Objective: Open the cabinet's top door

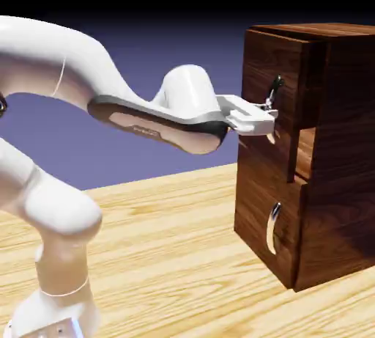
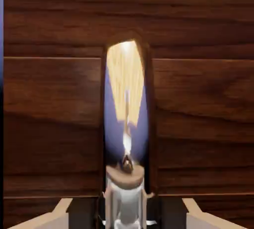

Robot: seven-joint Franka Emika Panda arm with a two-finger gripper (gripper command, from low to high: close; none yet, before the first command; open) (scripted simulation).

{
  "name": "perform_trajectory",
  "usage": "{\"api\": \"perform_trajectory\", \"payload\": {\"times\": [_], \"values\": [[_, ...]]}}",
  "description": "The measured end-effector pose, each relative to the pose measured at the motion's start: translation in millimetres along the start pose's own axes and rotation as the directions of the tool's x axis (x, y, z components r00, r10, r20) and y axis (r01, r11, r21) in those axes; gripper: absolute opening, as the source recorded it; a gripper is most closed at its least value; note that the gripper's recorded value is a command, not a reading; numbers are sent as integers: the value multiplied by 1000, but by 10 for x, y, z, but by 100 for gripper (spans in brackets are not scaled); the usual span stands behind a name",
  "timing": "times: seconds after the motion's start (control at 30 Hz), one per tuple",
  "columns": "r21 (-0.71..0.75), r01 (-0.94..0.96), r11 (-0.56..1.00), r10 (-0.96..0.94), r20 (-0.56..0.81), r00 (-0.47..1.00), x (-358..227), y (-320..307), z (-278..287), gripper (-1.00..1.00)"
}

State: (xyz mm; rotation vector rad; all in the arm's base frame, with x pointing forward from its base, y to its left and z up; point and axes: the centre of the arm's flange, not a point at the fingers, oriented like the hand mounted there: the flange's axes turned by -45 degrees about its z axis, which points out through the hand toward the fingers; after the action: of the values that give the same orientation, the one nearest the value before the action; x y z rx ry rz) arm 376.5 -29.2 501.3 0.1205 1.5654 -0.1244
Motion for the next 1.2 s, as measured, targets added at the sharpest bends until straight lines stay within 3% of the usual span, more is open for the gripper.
{"api": "perform_trajectory", "payload": {"times": [0.7,1.2], "values": [[412,1,911,0,-1,1000,-3,809,-851,-100],[730,-2,684,3,-1,1000,-10,1806,-1275,-100]]}}
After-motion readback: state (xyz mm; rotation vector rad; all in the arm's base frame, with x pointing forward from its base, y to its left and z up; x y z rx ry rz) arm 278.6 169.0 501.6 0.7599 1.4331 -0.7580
